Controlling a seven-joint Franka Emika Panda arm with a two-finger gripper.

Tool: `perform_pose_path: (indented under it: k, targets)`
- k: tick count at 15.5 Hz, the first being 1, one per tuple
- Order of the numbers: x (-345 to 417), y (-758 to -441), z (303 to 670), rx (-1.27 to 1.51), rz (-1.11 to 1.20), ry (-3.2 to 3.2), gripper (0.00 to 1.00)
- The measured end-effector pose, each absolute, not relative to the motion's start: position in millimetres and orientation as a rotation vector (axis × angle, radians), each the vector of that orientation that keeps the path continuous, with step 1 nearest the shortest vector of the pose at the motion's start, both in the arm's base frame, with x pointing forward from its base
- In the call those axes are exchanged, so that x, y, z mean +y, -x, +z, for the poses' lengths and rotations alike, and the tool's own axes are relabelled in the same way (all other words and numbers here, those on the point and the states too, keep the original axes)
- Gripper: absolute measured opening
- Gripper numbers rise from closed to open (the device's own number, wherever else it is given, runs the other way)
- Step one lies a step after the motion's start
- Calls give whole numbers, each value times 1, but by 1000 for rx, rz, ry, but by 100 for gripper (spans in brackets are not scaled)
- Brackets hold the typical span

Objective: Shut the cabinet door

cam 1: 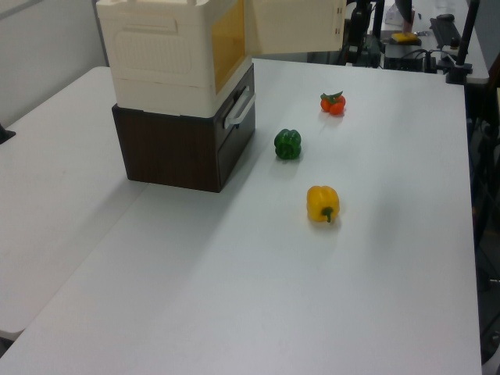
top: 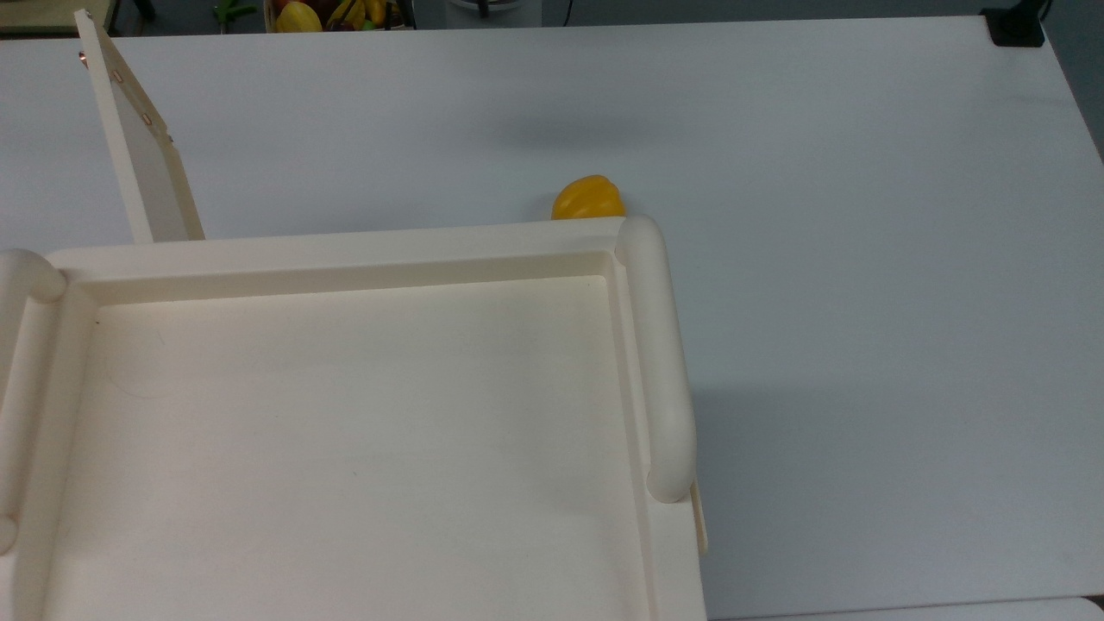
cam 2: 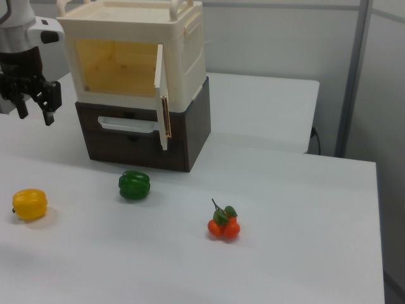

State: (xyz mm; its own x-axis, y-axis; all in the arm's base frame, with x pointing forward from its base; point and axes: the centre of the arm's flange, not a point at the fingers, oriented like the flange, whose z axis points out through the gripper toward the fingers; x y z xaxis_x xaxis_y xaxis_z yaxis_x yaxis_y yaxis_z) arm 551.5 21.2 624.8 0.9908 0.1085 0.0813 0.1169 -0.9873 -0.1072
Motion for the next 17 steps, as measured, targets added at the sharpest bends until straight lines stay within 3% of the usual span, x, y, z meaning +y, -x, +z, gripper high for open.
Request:
perform_pose_path:
  k: [6,14,17]
  targets:
    - [-18,-549,629,-66,-129,3028,2]
    - [-150,-527,626,-60,-139,3036,1]
    - [-198,-526,627,-2,-281,3068,1]
